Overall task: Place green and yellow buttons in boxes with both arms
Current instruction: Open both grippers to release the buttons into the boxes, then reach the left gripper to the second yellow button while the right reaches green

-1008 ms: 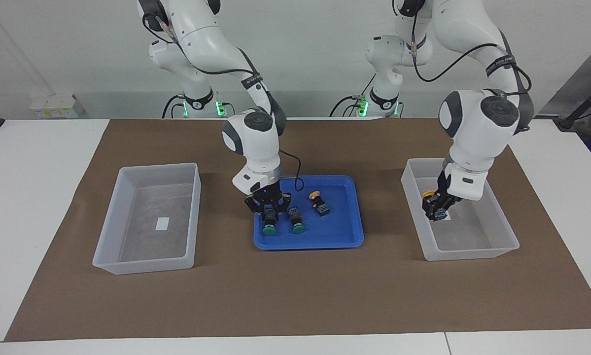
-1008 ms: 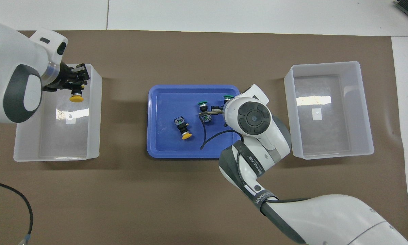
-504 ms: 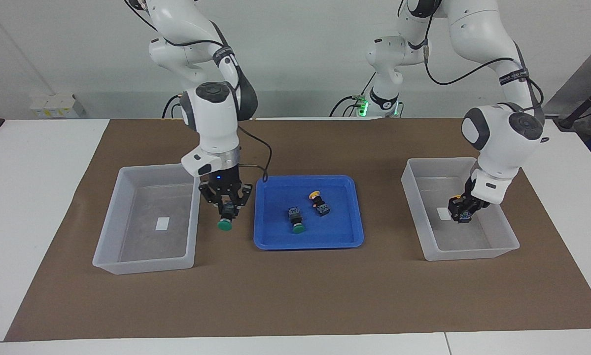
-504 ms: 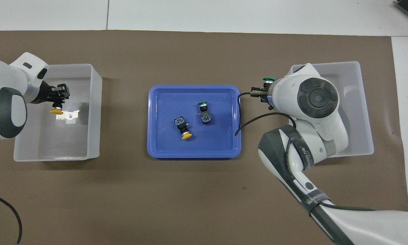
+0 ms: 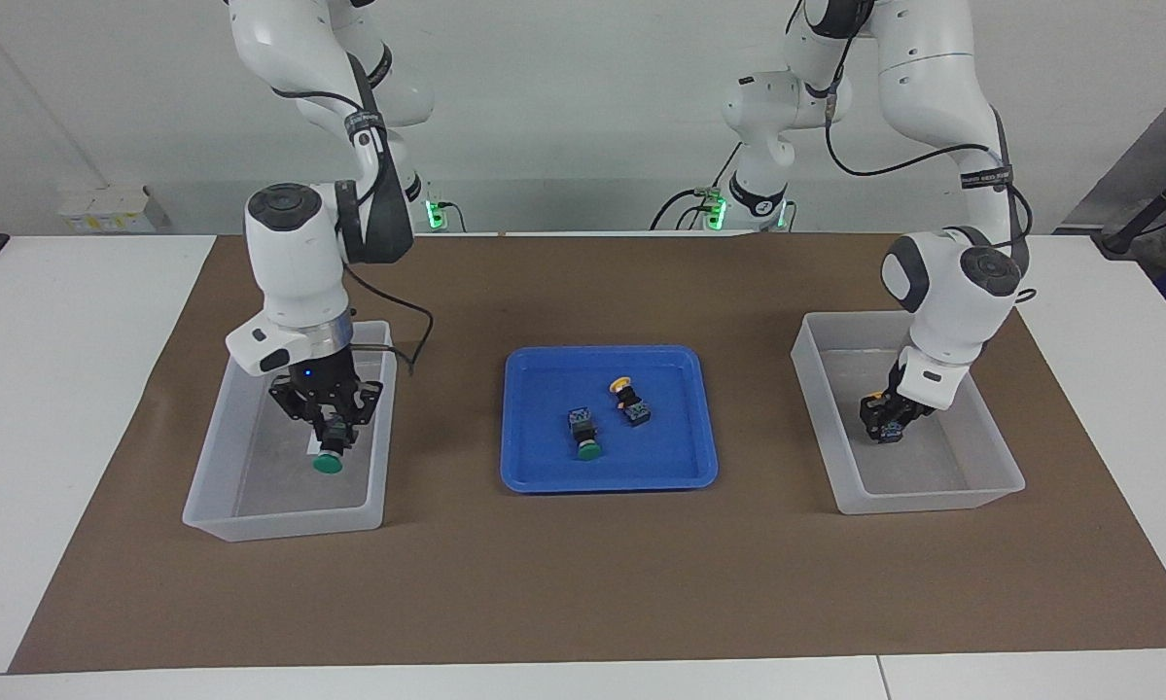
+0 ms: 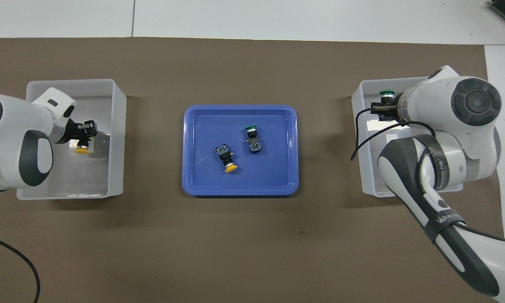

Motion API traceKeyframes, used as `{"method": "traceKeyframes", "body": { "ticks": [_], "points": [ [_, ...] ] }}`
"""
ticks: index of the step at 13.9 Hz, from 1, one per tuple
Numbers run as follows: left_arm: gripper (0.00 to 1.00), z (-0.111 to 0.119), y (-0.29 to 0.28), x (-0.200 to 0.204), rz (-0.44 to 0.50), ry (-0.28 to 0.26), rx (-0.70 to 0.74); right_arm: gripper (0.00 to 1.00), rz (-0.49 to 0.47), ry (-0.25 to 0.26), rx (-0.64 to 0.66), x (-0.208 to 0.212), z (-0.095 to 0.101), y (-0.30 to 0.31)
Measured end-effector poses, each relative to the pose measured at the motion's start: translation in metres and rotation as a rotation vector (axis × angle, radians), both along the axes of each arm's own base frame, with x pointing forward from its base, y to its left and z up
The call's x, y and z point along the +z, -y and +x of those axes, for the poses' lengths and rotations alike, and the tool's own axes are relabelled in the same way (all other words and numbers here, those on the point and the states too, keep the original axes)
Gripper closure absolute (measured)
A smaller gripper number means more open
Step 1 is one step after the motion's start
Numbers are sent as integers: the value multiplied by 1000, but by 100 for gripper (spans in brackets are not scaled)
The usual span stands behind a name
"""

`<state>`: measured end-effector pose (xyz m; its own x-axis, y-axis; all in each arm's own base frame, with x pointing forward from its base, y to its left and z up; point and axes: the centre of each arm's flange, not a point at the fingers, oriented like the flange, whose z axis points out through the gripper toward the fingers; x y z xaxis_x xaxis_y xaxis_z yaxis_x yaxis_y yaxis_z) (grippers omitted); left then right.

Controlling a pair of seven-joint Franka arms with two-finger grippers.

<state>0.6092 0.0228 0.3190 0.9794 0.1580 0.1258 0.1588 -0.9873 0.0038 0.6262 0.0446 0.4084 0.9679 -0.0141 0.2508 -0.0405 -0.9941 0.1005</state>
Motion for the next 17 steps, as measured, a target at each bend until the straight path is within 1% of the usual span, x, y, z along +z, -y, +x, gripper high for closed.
{"method": "traceKeyframes", "body": {
  "ticks": [1,2,3,4,7,8,11,12,14,16,17],
  "points": [
    [52,1,1,1,0,3,-2,60,-8,-14,15,-6,0,13],
    [42,2,2,4,-1,7,-5,60,-12,-28,23,-15,1,29],
    [30,5,4,9,-1,6,-7,60,-13,-32,31,-25,3,45],
    [22,9,5,18,-1,-1,-9,60,-3,-29,31,-35,5,57],
    [22,25,15,69,-2,-43,-25,60,58,-14,8,-67,13,71],
    [29,29,26,90,-2,-58,-40,60,65,-15,7,-76,14,70],
    [31,30,64,137,-4,-86,-24,60,71,-9,9,-94,17,76],
    [31,29,78,145,-6,-93,-8,55,70,-6,10,-94,17,79],
    [31,23,117,152,-12,-98,57,33,69,15,16,-84,22,77],
    [31,12,169,151,-21,-100,140,8,67,46,35,-63,26,65],
    [31,6,195,151,-24,-101,174,0,68,52,46,-50,25,52]
  ]
}}
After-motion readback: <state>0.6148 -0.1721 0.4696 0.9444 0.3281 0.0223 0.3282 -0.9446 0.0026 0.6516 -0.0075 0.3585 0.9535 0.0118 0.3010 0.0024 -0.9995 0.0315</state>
